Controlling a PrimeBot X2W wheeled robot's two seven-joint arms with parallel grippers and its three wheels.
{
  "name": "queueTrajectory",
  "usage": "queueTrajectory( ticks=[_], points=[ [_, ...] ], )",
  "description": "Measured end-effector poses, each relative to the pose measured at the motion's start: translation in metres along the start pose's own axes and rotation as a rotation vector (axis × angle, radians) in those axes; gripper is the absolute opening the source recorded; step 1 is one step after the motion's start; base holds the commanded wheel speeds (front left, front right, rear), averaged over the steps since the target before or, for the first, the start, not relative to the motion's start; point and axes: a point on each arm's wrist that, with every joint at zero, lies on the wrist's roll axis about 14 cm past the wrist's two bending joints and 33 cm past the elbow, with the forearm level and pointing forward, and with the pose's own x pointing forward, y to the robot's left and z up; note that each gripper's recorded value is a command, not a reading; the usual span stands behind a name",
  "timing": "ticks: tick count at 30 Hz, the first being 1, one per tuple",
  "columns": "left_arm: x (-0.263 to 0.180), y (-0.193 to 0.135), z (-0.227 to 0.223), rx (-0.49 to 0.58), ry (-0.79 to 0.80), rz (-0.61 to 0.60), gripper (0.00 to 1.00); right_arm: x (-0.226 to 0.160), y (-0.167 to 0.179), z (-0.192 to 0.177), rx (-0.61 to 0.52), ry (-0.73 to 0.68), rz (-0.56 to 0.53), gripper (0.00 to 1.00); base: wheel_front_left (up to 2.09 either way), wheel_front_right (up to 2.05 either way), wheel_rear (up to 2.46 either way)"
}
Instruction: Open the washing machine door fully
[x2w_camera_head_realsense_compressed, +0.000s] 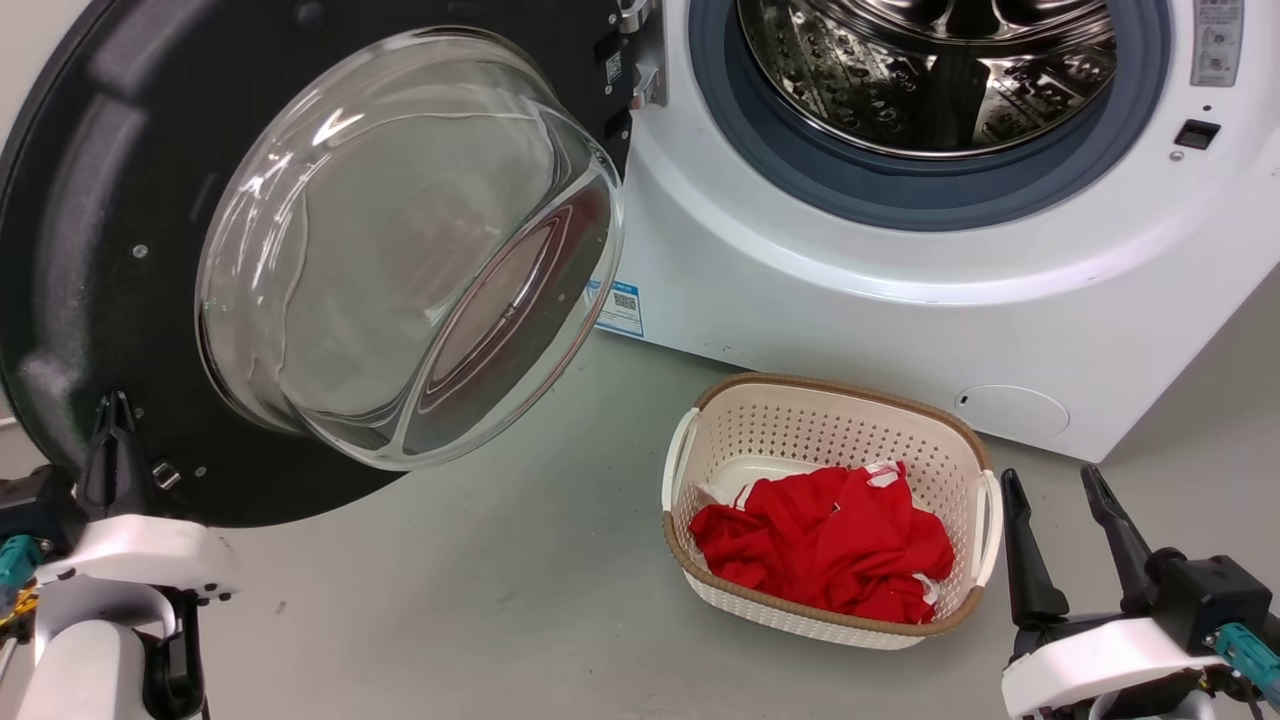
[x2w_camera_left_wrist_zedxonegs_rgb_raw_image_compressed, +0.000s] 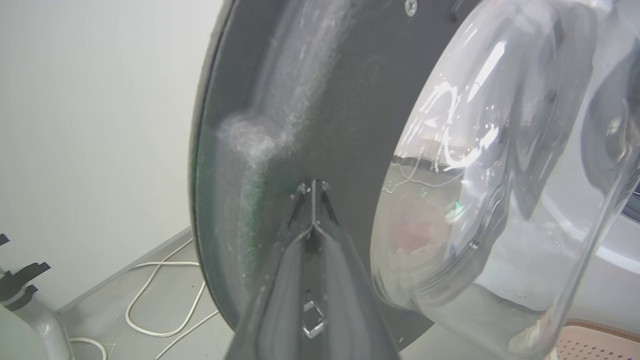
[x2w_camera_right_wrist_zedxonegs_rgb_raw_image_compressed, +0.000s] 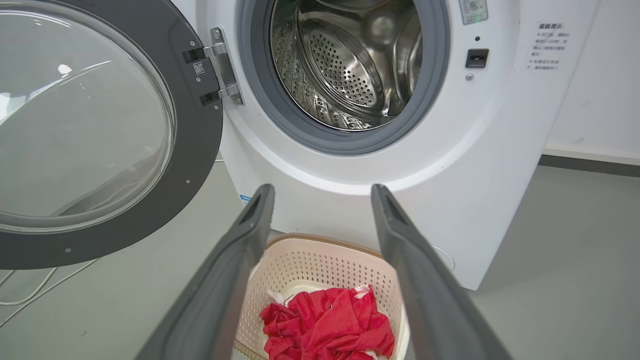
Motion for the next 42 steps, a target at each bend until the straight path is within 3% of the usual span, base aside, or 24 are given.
queueTrajectory(
  ticks=[11, 21, 23, 24, 25, 42],
  points=[
    [-0.024, -0.005, -0.001, 0.006, -0.018, -0.001, 0.0, -0.011, -0.006, 0.012, 0.0, -0.037, -0.028, 1.0, 0.0, 0.0, 0.0],
    [-0.07, -0.067, -0.006, -0.056, -0.018, -0.146, 0.0, -0.028, -0.006, 0.018, -0.005, -0.054, -0.042, 1.0, 0.0, 0.0, 0.0],
    [-0.078, -0.085, -0.008, -0.079, -0.009, -0.188, 0.41, -0.033, -0.008, 0.019, -0.007, -0.057, -0.051, 1.0, 0.0, 0.0, 0.0],
    [-0.08, -0.09, -0.009, -0.085, -0.005, -0.206, 0.67, -0.035, -0.009, 0.02, -0.009, -0.061, -0.056, 1.0, 0.0, 0.0, 0.0],
    [-0.08, -0.095, -0.009, -0.089, -0.006, -0.223, 1.0, -0.037, -0.01, 0.021, -0.011, -0.064, -0.062, 1.0, 0.0, 0.0, 0.0],
    [-0.069, -0.215, 0.026, -0.157, -0.099, -0.548, 1.0, -0.081, -0.06, 0.059, -0.102, -0.163, -0.243, 1.0, 0.0, 0.0, 0.0]
  ],
)
